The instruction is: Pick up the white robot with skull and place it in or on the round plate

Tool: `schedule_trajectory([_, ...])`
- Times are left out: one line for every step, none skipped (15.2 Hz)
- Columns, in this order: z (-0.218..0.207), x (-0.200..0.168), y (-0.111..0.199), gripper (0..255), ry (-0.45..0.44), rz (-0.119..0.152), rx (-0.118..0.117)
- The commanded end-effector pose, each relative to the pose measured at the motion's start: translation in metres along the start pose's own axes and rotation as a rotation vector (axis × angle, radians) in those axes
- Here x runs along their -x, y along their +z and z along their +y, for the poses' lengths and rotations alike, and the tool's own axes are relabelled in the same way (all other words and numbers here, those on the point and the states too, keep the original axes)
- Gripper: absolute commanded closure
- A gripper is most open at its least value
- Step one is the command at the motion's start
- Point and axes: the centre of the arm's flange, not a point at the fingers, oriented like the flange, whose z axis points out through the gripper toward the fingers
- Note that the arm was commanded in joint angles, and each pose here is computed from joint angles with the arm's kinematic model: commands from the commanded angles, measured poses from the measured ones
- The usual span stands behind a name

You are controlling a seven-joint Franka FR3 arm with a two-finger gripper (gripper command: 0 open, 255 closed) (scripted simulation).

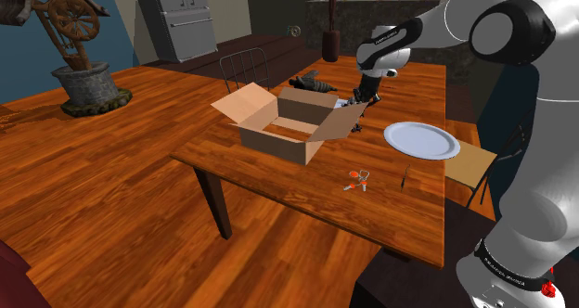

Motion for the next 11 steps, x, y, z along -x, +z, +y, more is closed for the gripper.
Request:
schedule_trajectory([0.000,0.000,0.000,255,0.000,0.000,0.000])
schedule_trajectory([0.000,0.000,0.000,0,0.000,0.000,0.000])
schedule_trajectory([-0.006,0.002,-0.007,0,0.125,-0.053,0.006])
schedule_trajectory([-0.011,0.002,-0.014,0,0.250,-0.105,0.013])
schedule_trajectory([-0.017,0.002,-0.020,0,0.376,-0.158,0.019])
schedule_trajectory([-0.023,0.001,-0.027,0,0.501,-0.210,0.026])
schedule_trajectory([-0.029,-0.002,-0.033,0,0.626,-0.263,0.032])
schedule_trajectory([-0.034,-0.005,-0.040,0,0.751,-0.315,0.038])
schedule_trajectory([-0.039,-0.010,-0.046,0,0.877,-0.368,0.045])
schedule_trajectory([-0.040,-0.012,-0.048,0,0.928,-0.389,0.047])
schedule_trajectory([-0.041,-0.010,-0.043,0,0.928,-0.389,0.047])
